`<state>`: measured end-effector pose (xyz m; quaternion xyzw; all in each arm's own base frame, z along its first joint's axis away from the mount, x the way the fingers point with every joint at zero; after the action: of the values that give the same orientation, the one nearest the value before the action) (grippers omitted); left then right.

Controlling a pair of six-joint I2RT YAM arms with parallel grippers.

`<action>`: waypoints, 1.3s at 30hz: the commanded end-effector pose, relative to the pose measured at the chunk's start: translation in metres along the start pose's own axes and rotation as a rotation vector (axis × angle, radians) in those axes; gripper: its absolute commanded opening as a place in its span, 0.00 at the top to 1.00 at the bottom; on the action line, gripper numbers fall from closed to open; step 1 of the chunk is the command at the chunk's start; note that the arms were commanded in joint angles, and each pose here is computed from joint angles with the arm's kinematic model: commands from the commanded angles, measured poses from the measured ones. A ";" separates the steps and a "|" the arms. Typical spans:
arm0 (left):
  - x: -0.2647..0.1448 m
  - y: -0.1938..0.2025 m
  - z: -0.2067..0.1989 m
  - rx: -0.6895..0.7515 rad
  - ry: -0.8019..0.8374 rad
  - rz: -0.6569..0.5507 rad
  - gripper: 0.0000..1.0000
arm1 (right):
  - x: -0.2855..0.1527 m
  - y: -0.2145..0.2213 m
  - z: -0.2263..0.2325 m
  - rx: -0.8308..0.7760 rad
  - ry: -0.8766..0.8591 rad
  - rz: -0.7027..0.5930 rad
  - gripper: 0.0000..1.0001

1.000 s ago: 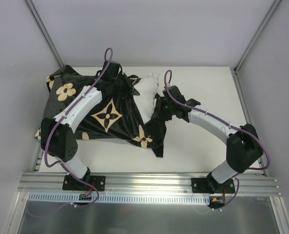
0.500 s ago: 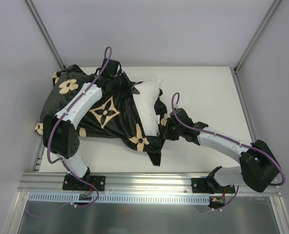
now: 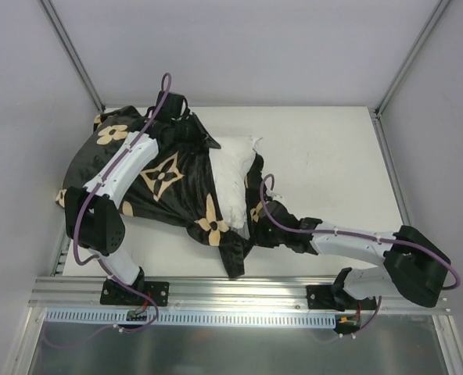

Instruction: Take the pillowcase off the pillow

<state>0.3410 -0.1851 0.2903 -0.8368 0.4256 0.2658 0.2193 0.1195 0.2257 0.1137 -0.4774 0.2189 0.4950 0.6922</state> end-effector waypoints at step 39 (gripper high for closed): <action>-0.053 0.066 -0.079 0.264 0.334 0.025 1.00 | -0.119 -0.129 0.038 -0.150 -0.505 -0.266 0.04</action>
<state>0.2915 -0.2327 0.3324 -0.8203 0.4748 0.1741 0.2669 0.1780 0.1814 0.2533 -0.4390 0.0348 0.5078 0.7404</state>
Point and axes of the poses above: each gripper's point midway between its finger pads, its own x axis out along the fingers, its own z axis along the line the jaws close on, y = z × x, the point moved 9 cm from there along -x, back along the fingers, and after that the axes turned 6 degrees about -x, right-handed, at the moved point
